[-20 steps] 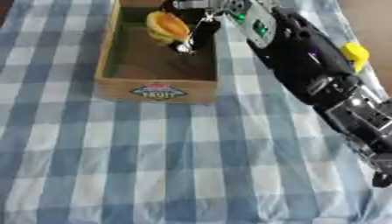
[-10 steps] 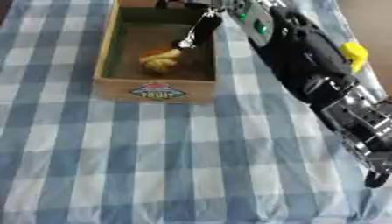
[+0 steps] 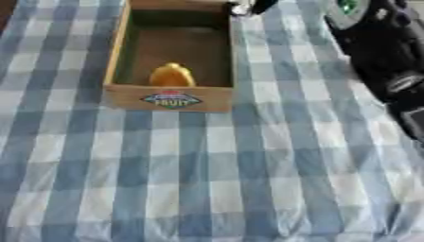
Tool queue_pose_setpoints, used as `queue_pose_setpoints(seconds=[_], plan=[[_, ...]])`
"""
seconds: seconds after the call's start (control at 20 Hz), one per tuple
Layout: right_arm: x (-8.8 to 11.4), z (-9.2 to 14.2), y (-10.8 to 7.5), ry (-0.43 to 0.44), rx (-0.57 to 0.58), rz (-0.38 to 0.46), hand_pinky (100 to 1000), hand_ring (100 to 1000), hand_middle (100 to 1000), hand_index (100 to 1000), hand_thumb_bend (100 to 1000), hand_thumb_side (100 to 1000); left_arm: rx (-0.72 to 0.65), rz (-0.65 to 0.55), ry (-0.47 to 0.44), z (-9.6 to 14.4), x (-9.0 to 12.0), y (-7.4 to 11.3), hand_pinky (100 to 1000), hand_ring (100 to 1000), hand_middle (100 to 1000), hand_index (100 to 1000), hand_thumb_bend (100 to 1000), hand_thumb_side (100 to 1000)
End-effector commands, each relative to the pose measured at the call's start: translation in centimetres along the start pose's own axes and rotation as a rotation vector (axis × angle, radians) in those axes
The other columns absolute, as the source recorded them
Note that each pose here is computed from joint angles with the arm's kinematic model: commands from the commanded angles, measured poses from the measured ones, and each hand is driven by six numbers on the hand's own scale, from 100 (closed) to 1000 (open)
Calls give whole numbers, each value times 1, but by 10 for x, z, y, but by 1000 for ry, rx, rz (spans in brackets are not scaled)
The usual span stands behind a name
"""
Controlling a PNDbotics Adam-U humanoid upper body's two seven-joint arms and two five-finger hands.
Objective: Pick up objects on the table and place them in the box.
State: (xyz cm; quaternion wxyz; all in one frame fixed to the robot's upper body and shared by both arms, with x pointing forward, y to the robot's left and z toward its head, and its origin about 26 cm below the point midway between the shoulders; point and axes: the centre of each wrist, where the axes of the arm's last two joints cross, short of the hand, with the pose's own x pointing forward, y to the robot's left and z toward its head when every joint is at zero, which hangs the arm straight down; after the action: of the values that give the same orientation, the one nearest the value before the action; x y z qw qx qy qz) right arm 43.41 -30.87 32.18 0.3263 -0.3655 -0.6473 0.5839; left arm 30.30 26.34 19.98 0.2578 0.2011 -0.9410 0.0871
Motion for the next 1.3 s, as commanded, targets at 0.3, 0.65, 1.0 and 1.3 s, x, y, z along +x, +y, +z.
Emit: queue_pose_setpoints(seconds=[0.3,0.65,1.0,1.3], plan=[[-45,110,-15,204,2,35,881,970,837,920,397,352,1,-26,-39,-8,5,6,743,774,711,745,143,475],[-55,140,2,274,69,42,884,970,840,923,415,348,-1,-25,-37,-8,5,6,743,774,712,745,140,476],[-74,158,17,374,86,6,883,970,840,922,412,326,-2,-27,-35,-7,4,6,743,774,712,744,139,478],[-88,164,27,430,103,-18,883,971,841,923,418,349,-6,-25,-32,-7,4,6,742,774,712,744,136,478]])
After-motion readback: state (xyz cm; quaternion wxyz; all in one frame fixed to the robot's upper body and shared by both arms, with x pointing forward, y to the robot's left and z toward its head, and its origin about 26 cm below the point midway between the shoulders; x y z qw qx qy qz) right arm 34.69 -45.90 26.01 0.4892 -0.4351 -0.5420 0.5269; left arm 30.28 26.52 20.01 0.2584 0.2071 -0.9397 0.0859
